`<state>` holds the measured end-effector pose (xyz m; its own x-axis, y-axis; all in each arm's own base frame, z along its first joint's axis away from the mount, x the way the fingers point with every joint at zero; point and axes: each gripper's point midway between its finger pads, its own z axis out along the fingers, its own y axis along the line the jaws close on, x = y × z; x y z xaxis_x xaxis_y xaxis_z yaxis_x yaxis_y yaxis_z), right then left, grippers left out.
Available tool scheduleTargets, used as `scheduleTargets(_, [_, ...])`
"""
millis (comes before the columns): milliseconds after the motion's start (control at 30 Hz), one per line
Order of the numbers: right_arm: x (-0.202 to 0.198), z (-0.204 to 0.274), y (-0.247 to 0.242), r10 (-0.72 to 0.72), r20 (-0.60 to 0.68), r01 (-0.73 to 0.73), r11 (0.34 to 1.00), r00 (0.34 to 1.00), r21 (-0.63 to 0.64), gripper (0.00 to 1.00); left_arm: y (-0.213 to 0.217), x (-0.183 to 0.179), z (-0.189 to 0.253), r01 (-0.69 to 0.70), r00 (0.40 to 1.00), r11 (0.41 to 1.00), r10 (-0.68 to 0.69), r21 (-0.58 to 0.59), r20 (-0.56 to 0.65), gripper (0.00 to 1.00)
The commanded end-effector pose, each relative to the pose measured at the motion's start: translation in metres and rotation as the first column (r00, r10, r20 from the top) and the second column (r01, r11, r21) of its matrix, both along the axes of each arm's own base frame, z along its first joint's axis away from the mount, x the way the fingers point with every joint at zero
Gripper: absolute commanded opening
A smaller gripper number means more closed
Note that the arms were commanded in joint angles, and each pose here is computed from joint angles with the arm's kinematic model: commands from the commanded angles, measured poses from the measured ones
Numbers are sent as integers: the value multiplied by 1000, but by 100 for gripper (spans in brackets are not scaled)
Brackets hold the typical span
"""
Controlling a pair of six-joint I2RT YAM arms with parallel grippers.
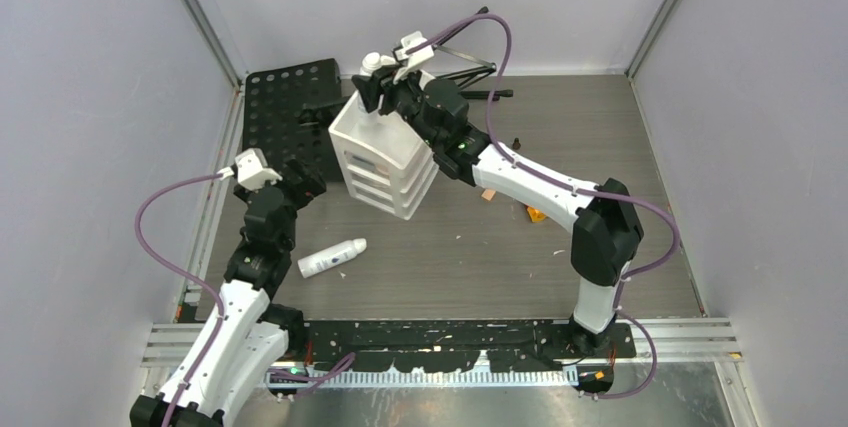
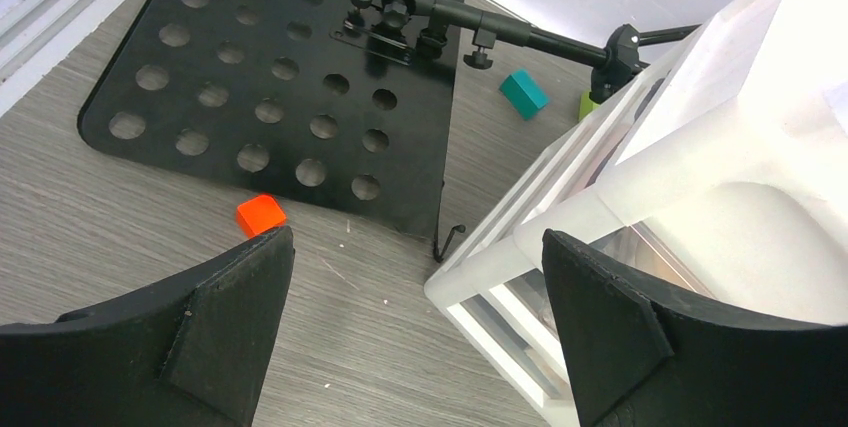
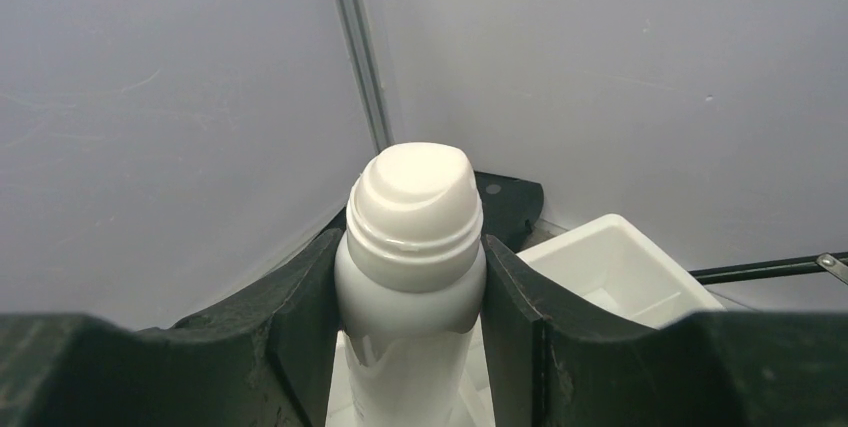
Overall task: Organize the makeup
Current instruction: Place the makeup in the storage box.
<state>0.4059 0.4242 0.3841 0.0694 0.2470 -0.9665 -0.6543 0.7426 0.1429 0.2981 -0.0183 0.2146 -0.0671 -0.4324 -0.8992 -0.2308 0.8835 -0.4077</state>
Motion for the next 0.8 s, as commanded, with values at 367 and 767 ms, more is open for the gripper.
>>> scheduleTargets(367, [7, 26, 22, 35, 113, -37, 999, 993, 16, 0, -4, 5, 10, 16, 999, 1000, -16, -6, 33, 96])
scheduleTargets(767, [16, -6, 33, 37, 90, -36, 999, 995, -13, 7, -5, 6, 10, 23, 999, 1000, -23, -3, 31, 96])
